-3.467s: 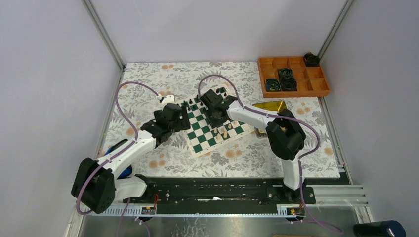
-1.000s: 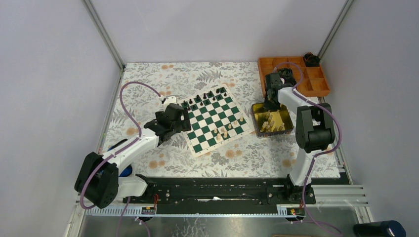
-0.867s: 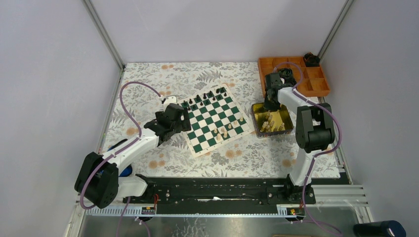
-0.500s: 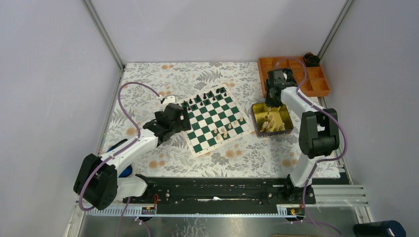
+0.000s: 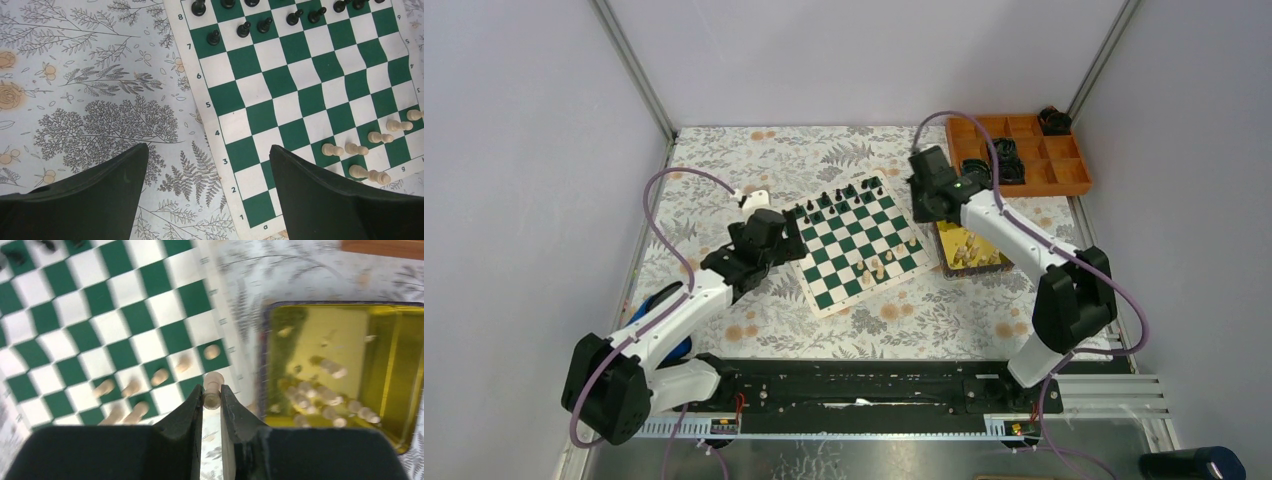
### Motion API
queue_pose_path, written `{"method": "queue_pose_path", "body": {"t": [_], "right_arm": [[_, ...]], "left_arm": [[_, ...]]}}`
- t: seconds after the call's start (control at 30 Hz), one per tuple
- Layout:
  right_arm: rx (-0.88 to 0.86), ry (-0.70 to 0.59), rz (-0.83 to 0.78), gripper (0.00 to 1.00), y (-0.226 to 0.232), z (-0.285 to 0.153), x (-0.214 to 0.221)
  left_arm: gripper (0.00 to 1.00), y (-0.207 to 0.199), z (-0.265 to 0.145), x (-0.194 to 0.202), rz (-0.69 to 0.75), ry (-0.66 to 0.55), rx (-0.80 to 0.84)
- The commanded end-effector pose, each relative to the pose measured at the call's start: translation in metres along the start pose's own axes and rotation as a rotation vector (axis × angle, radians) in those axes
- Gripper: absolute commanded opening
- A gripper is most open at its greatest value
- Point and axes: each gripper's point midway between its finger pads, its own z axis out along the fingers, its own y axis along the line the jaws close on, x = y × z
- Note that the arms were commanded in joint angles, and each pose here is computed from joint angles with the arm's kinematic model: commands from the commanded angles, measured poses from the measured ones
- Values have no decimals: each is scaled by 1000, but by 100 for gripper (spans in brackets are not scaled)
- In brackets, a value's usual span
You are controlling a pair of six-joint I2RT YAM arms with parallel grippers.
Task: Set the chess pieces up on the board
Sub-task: Place the chess piece on the chessboard.
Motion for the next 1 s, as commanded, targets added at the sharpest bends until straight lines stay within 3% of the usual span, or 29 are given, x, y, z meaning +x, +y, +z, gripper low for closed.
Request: {"method": "queue_pose_path", "body": {"t": [0.0, 0.4, 0.97], "right_arm": [[-109, -66, -99, 0, 60, -43, -3], [-300, -48, -358, 0, 202, -74, 56], [-371, 29, -486, 0, 262, -41, 115]], "left_arm": [[99, 4, -13, -15, -33, -56, -15], [99, 20, -55, -45, -90, -163, -29], [99, 36, -89, -54, -159, -236, -20]]}}
